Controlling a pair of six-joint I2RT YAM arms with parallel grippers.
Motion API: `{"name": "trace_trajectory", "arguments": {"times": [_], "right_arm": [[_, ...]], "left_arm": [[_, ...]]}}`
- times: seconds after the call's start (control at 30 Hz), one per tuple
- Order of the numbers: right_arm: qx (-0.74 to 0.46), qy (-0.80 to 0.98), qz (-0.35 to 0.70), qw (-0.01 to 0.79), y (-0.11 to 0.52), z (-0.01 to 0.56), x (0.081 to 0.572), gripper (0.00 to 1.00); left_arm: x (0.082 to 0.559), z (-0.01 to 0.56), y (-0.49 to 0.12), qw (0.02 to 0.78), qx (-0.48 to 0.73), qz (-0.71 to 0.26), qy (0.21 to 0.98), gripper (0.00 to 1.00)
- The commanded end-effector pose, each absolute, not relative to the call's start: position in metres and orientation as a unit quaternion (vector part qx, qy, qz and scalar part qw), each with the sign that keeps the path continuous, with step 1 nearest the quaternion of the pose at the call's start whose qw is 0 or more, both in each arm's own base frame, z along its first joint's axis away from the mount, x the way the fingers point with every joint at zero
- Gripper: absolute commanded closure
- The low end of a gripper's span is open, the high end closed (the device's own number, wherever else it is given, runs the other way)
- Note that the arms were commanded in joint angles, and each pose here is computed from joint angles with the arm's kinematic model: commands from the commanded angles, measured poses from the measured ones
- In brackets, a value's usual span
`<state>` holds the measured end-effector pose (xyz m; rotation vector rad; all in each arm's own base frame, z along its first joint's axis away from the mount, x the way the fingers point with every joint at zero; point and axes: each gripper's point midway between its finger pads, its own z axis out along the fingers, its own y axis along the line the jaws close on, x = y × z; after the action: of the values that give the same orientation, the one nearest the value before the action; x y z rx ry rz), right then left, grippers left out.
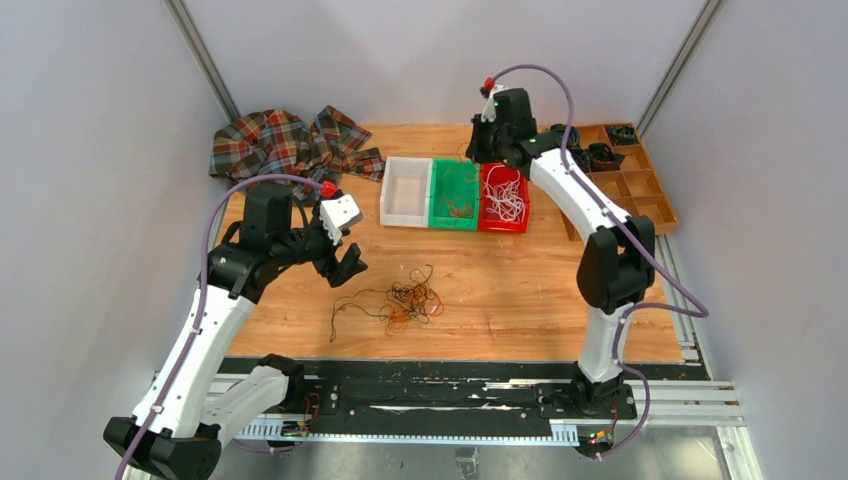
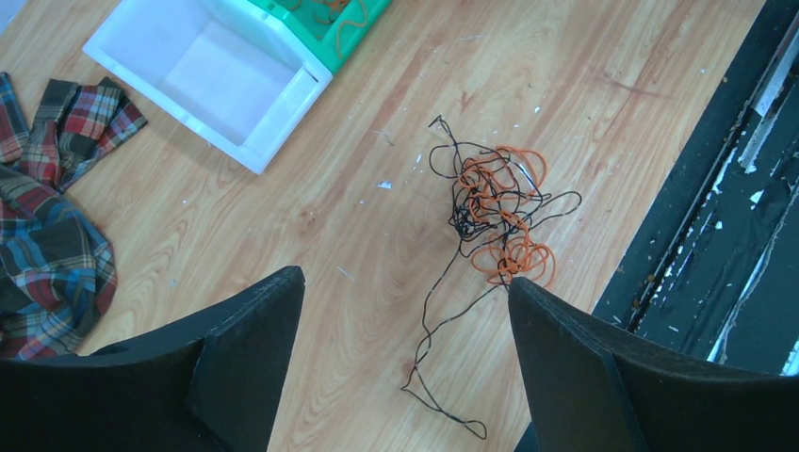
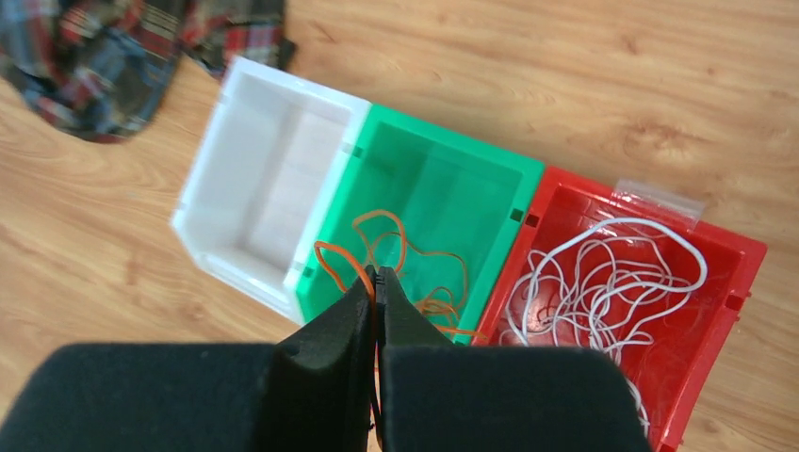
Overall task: Untangle the cables
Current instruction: Place the cable in the bin.
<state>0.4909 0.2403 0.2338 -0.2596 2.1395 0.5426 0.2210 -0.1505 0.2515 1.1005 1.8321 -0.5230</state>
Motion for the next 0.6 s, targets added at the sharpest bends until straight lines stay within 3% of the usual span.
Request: {"name": "trace_trajectory", "arguments": {"times": [0.0, 0.3, 0.37, 0.5, 0.57], "right_arm": [[-0.121, 0.885, 0.150, 0.424, 0.245, 0.192, 0.493, 0.99], [-0.138, 0.908, 0.108, 0.380, 0.265, 0.124, 0.503, 0.98], [-0.141, 0.913, 0.099, 0.370, 0.266, 0.114, 0.504, 0.87], [-0.133, 0.919, 0.078, 0.363, 0.258, 0.115, 0.503, 0.55], [-0.133, 0.913, 0.079, 0.377, 0.256, 0.131, 0.500, 0.46]], "left_arm": [[0.218, 0.253, -0.153, 0.454, 0.448, -0.219, 0.738, 0.15], [0.217, 0.245, -0.151, 0.447, 0.448, -0.216, 0.743, 0.10], [0.217, 0.240, -0.150, 0.443, 0.449, -0.215, 0.746, 0.09], [0.221, 0.229, -0.146, 0.432, 0.453, -0.199, 0.754, 0.09], [0.223, 0.222, -0.144, 0.425, 0.456, -0.193, 0.757, 0.09]]}}
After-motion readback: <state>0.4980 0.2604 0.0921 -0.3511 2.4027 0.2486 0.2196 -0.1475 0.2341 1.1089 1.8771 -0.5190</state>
